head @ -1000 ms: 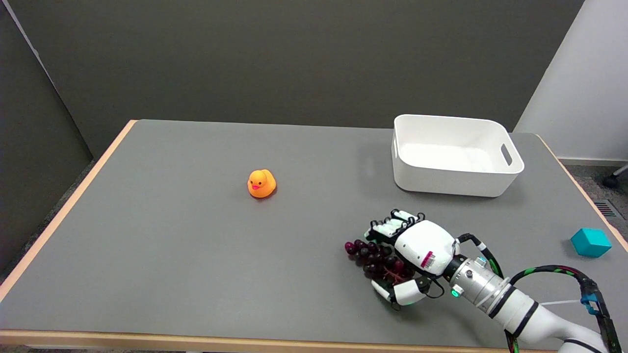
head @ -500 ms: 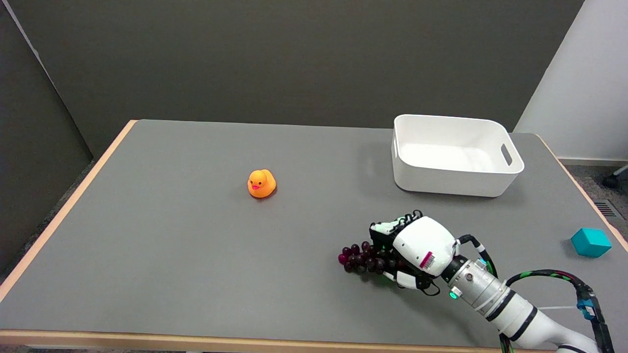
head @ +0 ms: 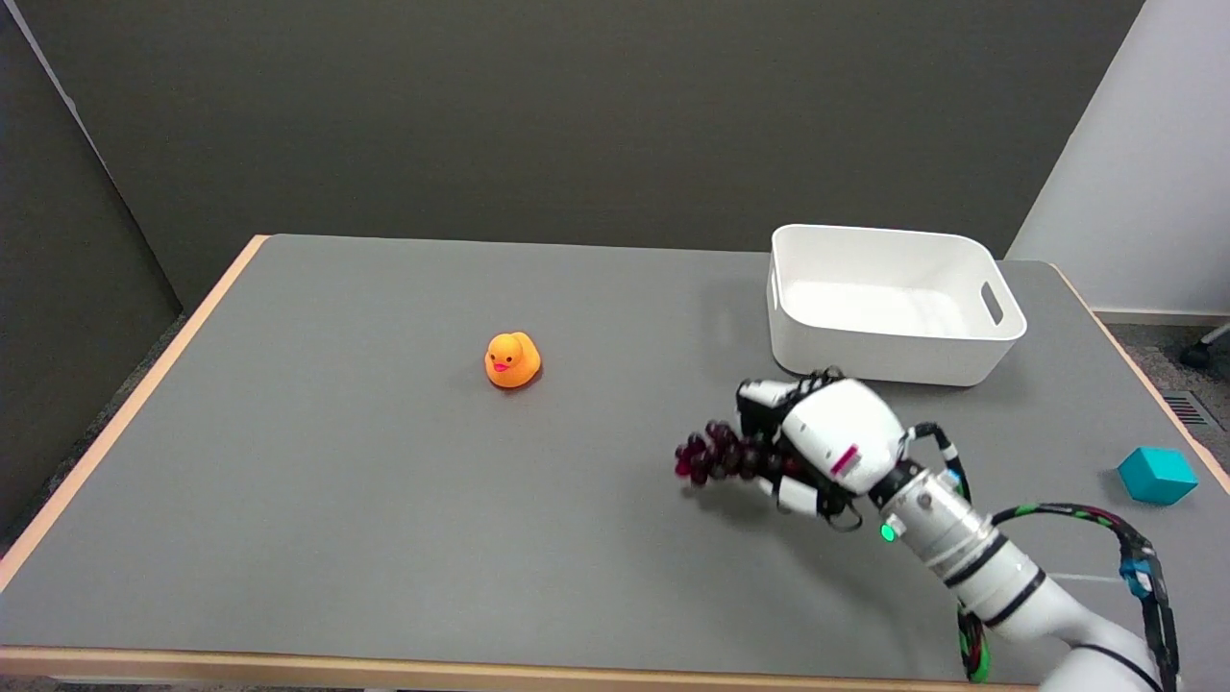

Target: Pick up the grape.

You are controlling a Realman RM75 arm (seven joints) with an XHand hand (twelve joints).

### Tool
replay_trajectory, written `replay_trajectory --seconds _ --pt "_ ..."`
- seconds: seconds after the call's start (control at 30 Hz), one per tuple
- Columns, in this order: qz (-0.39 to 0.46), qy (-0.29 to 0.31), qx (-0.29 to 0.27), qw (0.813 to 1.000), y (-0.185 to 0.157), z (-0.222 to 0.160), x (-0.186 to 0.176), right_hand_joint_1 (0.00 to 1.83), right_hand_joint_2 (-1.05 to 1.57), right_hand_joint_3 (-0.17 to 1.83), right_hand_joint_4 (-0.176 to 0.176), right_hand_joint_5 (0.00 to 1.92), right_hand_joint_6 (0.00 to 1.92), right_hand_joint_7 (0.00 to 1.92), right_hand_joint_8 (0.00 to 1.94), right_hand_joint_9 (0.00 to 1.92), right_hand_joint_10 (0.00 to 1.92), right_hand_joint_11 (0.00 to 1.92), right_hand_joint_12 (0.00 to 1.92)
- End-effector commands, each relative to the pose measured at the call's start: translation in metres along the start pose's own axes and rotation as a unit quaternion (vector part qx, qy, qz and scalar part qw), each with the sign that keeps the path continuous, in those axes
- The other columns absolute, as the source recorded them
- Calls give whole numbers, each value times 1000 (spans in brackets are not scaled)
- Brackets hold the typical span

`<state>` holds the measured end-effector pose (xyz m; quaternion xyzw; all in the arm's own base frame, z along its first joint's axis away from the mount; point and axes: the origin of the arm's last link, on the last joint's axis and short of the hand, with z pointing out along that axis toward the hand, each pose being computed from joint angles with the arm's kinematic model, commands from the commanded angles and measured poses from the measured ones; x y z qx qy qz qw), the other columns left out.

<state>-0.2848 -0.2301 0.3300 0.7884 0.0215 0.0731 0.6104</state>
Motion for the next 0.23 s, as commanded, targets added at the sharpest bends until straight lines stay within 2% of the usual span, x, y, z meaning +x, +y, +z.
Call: replay_trajectory --seconds 0.03,0.23 --pt "75 144 -156 974 92 60 45 1178 1035 530 -176 659 1547 715 1597 970 1921 1177 1921" --pt "85 199 -205 954 131 81 78 1179 1033 530 -176 663 1541 718 1594 974 1921 1159 1921"
